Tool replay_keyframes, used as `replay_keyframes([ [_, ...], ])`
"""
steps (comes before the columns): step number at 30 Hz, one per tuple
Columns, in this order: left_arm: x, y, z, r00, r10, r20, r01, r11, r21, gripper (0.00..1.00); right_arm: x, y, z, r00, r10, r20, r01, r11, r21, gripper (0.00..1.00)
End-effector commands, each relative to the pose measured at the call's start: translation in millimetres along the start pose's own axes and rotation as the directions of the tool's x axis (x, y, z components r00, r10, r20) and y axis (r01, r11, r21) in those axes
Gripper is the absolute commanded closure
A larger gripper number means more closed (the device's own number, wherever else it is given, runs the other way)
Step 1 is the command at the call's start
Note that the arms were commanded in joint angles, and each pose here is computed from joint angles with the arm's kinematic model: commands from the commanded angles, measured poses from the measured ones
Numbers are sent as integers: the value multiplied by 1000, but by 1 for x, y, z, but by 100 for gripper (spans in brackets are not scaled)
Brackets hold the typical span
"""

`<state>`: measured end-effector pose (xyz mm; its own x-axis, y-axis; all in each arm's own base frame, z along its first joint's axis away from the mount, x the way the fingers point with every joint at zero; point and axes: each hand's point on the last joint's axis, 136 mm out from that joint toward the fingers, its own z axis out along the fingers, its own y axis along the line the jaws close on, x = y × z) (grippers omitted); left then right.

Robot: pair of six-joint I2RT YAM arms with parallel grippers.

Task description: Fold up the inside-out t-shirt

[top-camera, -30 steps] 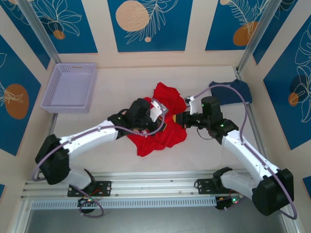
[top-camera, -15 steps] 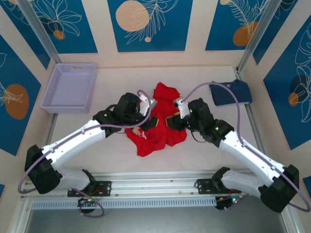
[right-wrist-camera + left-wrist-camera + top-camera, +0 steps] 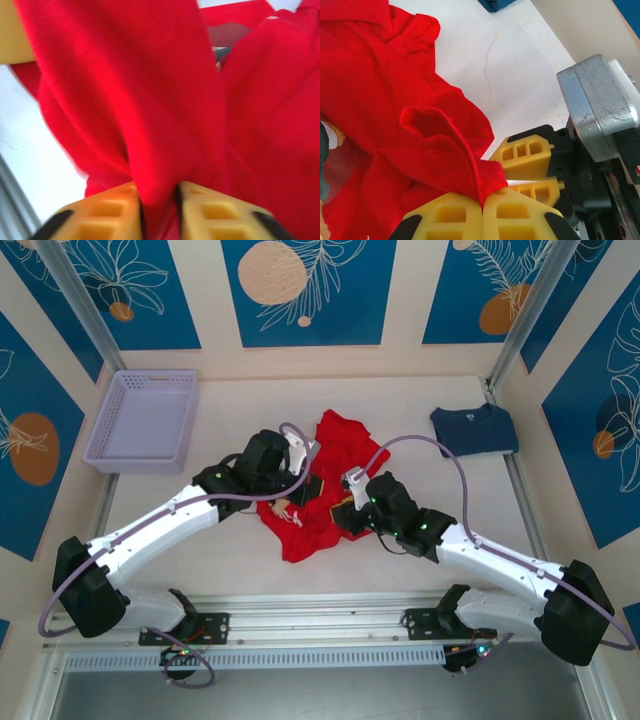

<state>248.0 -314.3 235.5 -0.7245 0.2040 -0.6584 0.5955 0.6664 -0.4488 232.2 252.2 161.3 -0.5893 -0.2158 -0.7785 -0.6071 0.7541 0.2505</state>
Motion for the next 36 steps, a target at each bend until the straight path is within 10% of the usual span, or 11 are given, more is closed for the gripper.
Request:
replay_keyframes([
  [1, -9, -1, -14, 1000, 14, 17, -14, 1000, -5, 100, -23, -27, -11, 998, 25, 57, -33, 990, 137, 99],
  [20, -9, 2, -37, 999, 38, 15, -38, 997, 69, 100, -37, -87, -40, 986, 98, -133, -38, 918, 394, 93],
  [27, -15, 19, -30, 999, -25, 30, 25, 1000, -17, 100, -41, -32, -41, 994, -77, -80, 88, 986, 140, 65],
  [36, -18, 14, -26, 999, -40, 26, 39, 999, 15, 100, -50, 37, -36, 978, -194, 78, 203, 968, -146, 53],
])
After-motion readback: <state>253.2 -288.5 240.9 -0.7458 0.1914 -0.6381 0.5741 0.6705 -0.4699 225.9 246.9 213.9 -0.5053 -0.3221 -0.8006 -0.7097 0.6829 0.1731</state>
